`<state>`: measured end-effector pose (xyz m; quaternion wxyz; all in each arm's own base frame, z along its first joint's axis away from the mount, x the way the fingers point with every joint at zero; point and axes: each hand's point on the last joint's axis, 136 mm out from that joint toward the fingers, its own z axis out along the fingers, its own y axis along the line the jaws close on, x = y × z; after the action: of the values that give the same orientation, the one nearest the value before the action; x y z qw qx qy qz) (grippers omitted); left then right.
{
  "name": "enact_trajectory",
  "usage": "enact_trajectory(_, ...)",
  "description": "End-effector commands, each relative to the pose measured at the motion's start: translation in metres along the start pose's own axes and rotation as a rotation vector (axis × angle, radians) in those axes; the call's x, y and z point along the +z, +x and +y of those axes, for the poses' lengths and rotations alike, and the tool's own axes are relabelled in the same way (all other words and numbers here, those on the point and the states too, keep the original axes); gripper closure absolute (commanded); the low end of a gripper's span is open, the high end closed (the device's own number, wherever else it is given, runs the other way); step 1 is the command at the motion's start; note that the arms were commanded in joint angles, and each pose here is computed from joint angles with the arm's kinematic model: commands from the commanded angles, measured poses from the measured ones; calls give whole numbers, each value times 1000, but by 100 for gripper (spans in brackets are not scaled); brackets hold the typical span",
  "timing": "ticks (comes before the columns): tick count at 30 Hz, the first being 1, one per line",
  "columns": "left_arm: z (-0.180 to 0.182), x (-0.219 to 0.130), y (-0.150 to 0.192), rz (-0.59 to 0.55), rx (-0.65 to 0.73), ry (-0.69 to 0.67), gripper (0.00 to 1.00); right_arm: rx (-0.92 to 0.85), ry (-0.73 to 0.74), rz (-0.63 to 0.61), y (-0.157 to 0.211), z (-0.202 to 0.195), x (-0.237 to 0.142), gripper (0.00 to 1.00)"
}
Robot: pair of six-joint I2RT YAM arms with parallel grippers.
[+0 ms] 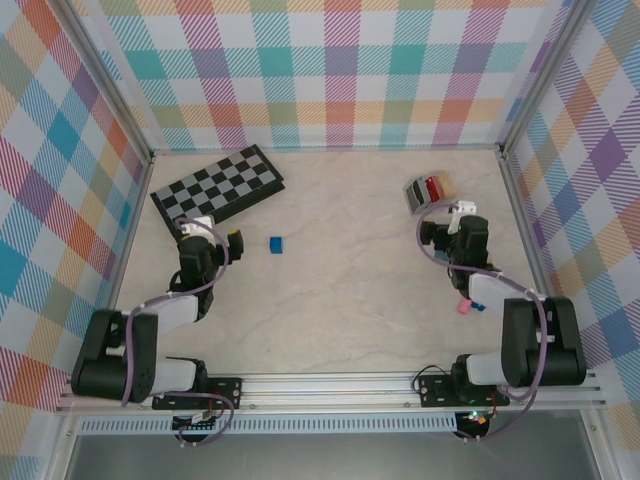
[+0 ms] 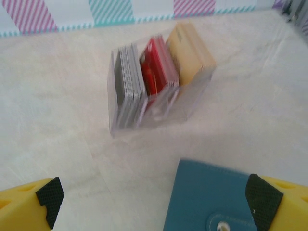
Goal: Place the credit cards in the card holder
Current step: Move the card holder to the bottom-center of the table.
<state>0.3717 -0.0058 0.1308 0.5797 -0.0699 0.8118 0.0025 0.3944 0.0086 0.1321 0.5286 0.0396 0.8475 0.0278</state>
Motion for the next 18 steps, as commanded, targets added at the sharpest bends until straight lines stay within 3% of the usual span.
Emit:
enact_trajectory(1, 10, -14, -22, 4, -78, -32, 0, 116, 80, 117, -11, -13, -18, 0)
enact_trajectory(3, 17, -23, -35, 21, -156, -77, 0, 240, 161, 199, -12, -28, -24, 0)
enact_trajectory(6, 47, -44, -39, 106, -387, -290, 0, 342, 0, 390, 6, -10, -22, 1)
enact_trajectory(7, 42, -47, -40, 148, -414, -273, 0, 362, -46, 432, 10, -2, -20, 3)
enact_trajectory(10, -11, -42, -52, 204, -461, -8, 0, 411, -33, 528, 28, -1, -7, 12)
enact_trajectory(13, -41, -52, -65, 213, -447, 101, 0, 437, 51, 605, 45, -12, 4, 20)
enact_trajectory(18, -86, -65, -59, 291, -432, 270, 0, 468, 49, 637, 58, -11, 17, 24)
